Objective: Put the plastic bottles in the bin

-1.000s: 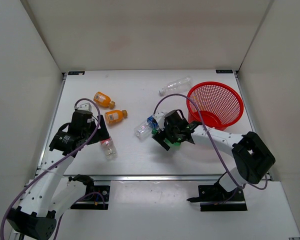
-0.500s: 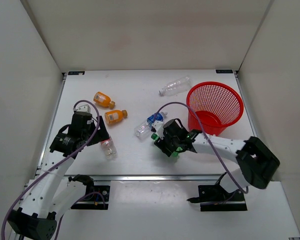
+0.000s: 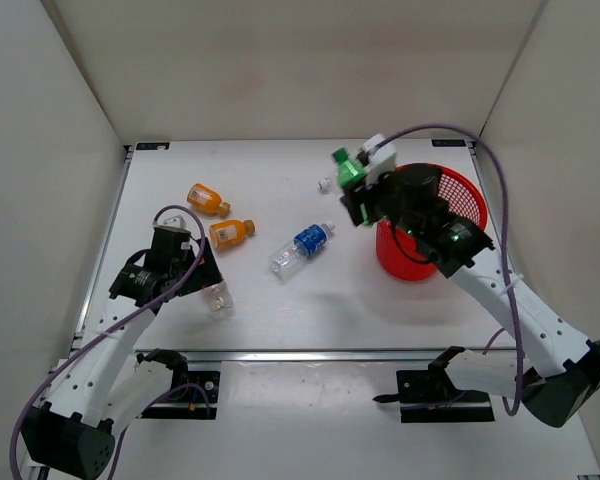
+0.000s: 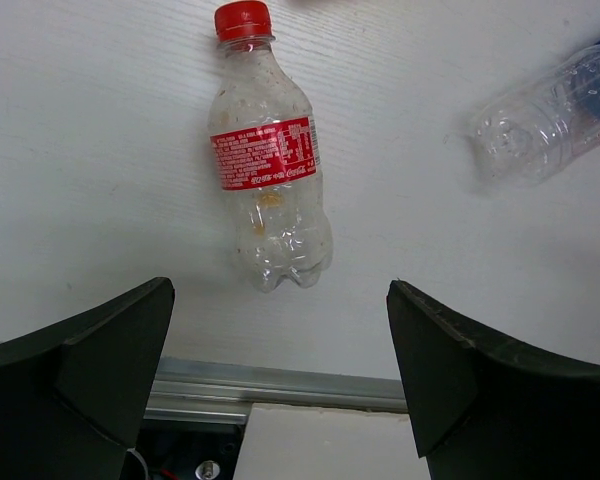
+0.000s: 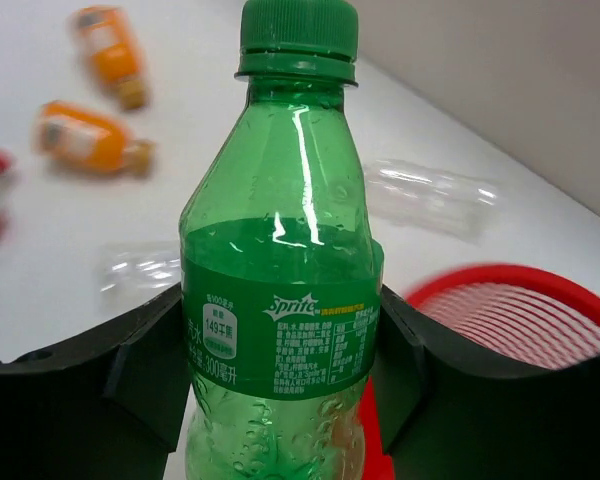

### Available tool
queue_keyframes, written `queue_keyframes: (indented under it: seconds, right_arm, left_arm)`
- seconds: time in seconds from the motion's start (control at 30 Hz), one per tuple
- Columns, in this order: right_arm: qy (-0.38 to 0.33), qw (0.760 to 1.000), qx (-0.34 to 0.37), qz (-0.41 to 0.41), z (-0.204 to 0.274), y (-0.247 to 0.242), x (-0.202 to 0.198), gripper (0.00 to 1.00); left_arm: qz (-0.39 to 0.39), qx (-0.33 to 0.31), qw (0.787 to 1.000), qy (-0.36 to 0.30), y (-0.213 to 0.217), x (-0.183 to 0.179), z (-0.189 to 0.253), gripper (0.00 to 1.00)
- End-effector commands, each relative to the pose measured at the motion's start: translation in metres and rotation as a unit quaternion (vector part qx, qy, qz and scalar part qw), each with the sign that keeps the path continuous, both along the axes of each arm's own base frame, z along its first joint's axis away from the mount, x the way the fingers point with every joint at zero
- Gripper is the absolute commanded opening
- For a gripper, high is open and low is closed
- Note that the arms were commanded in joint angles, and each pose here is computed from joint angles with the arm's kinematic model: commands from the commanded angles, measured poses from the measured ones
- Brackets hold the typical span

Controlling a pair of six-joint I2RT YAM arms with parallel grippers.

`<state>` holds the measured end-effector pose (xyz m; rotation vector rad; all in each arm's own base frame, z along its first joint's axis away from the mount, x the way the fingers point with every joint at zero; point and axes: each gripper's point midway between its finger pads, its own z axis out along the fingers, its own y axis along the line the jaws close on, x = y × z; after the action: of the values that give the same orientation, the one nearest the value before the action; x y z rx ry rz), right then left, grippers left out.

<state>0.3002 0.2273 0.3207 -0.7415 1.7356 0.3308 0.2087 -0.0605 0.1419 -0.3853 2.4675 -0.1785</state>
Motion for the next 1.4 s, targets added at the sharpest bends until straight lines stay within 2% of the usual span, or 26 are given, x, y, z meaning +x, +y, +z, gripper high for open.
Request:
queue_keyframes:
  seconds: [0.0, 0.17, 0.23, 0.3, 0.4, 0.43, 0.5, 0.57, 0.67, 0.77, 0.87, 0.9, 1.03, 1.1, 1.2, 1.37]
  right_arm:
    - [0.007, 0.99, -0.003, -0.143, 0.002, -0.075, 0.039, 0.39]
    - [0.058, 0.969, 0.018, -0.238, -0.037, -0.132, 0.048, 0.4]
    - [0.077, 0.959, 0.022, -0.272, -0.052, -0.156, 0.048, 0.46]
    - [0.1, 0.959, 0.026, -0.263, -0.06, -0.162, 0.046, 0.51]
    - [0.09, 0.958, 0.036, -0.271, -0.049, -0.171, 0.044, 0.7]
    - [0.085, 0.957, 0.038, -0.274, -0.043, -0.171, 0.042, 0.86]
    - [0.071, 0.952, 0.023, -0.297, -0.032, -0.181, 0.039, 0.99]
    - [0.058, 0.943, 0.016, -0.327, -0.012, -0.194, 0.037, 0.99]
    - [0.086, 0.914, 0.014, -0.397, -0.006, -0.228, 0.025, 0.99]
    - [0.094, 0.87, 0.032, -0.483, -0.001, -0.273, 0.008, 1.0]
    - [0.094, 0.814, 0.047, -0.571, -0.006, -0.329, -0.027, 0.99]
    - [0.094, 0.809, 0.055, -0.578, -0.009, -0.334, -0.033, 0.99]
    - [0.105, 0.757, 0.067, -0.641, -0.028, -0.37, -0.07, 0.99]
    - [0.121, 0.75, 0.064, -0.647, -0.041, -0.37, -0.077, 0.99]
    - [0.142, 0.756, 0.086, -0.633, -0.051, -0.363, -0.078, 0.99]
    - [0.136, 0.74, 0.102, -0.65, -0.056, -0.369, -0.088, 0.99]
  left_arm:
    - [0.004, -0.017, 1.0, -0.015, -0.003, 0.0, 0.003, 0.99]
    - [0.013, -0.01, 1.0, -0.017, 0.003, -0.003, 0.004, 0.99]
    - [0.013, -0.011, 1.0, -0.016, 0.002, -0.003, 0.002, 0.99]
    - [0.003, -0.024, 1.0, -0.014, -0.004, -0.002, -0.002, 0.99]
    - [-0.005, -0.036, 0.999, -0.009, -0.013, -0.001, -0.01, 0.98]
    - [-0.001, -0.038, 0.999, -0.011, -0.012, -0.001, -0.009, 0.99]
    - [-0.002, -0.039, 0.999, -0.008, -0.014, -0.003, -0.014, 0.98]
    - [0.002, -0.038, 0.999, 0.0, -0.012, -0.004, -0.019, 0.99]
    - [0.007, -0.039, 0.999, 0.005, -0.011, -0.005, -0.026, 0.99]
    - [0.012, -0.039, 0.999, 0.015, -0.012, -0.006, -0.035, 0.99]
    - [0.019, -0.036, 0.999, 0.014, -0.012, -0.001, -0.038, 0.99]
    - [0.025, -0.035, 0.999, 0.014, -0.012, 0.002, -0.041, 0.99]
    - [0.036, -0.038, 0.999, 0.014, -0.011, 0.01, -0.054, 0.99]
    - [0.048, -0.045, 0.998, 0.012, -0.011, 0.016, -0.058, 0.99]
    - [0.061, -0.044, 0.997, 0.012, -0.009, 0.025, -0.065, 0.98]
    - [0.085, -0.025, 0.996, 0.01, -0.002, 0.038, -0.077, 0.98]
